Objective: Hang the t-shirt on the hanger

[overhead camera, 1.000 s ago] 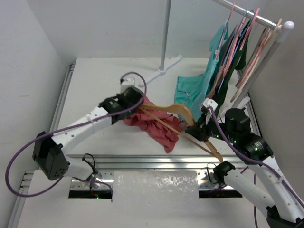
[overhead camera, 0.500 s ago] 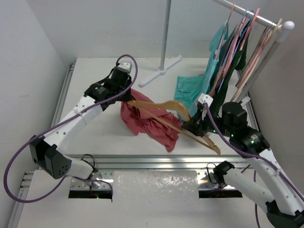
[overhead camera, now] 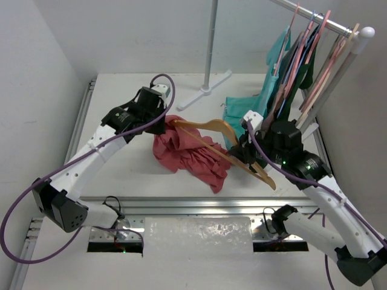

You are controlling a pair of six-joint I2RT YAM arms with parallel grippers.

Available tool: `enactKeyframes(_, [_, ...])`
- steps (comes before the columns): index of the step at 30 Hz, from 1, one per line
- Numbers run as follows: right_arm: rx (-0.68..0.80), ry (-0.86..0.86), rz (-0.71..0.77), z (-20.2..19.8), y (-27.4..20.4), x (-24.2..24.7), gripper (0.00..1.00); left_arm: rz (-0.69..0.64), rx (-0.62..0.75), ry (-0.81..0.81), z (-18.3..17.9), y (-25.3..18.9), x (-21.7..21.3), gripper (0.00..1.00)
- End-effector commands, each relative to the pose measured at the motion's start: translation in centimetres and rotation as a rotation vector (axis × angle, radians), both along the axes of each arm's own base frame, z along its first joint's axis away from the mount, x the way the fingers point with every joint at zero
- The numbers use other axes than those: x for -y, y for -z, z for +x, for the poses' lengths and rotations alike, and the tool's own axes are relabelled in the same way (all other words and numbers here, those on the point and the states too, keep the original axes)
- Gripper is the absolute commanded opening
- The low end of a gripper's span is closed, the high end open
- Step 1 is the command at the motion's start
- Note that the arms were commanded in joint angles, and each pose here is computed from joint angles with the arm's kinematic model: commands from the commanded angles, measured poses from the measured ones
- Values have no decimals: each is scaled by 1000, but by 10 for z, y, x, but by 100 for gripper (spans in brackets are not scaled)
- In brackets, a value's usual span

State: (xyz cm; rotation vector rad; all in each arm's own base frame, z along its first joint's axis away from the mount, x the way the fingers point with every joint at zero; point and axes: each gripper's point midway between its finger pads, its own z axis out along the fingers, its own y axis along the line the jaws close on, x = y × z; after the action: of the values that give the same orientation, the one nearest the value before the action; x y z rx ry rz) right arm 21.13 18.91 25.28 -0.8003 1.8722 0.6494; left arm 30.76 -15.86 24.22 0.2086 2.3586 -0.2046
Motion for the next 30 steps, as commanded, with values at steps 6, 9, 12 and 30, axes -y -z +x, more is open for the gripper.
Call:
enactKeyframes(6, [80,-461,72,-37,-21,-46,0,-60,142,153,4,-67,19,0])
enactKeyframes(9, [155,-552,101,-47,-27,-51,0,19,182,141,15,-84,9,0])
enactKeyframes(12, [240,-504,97,-27,-38,-55,0,11,189,200,16,-102,17,0])
enactKeyframes(30, [340,-857,274,-18,-88,-87,0,-51,353,581,-29,-165,82,0])
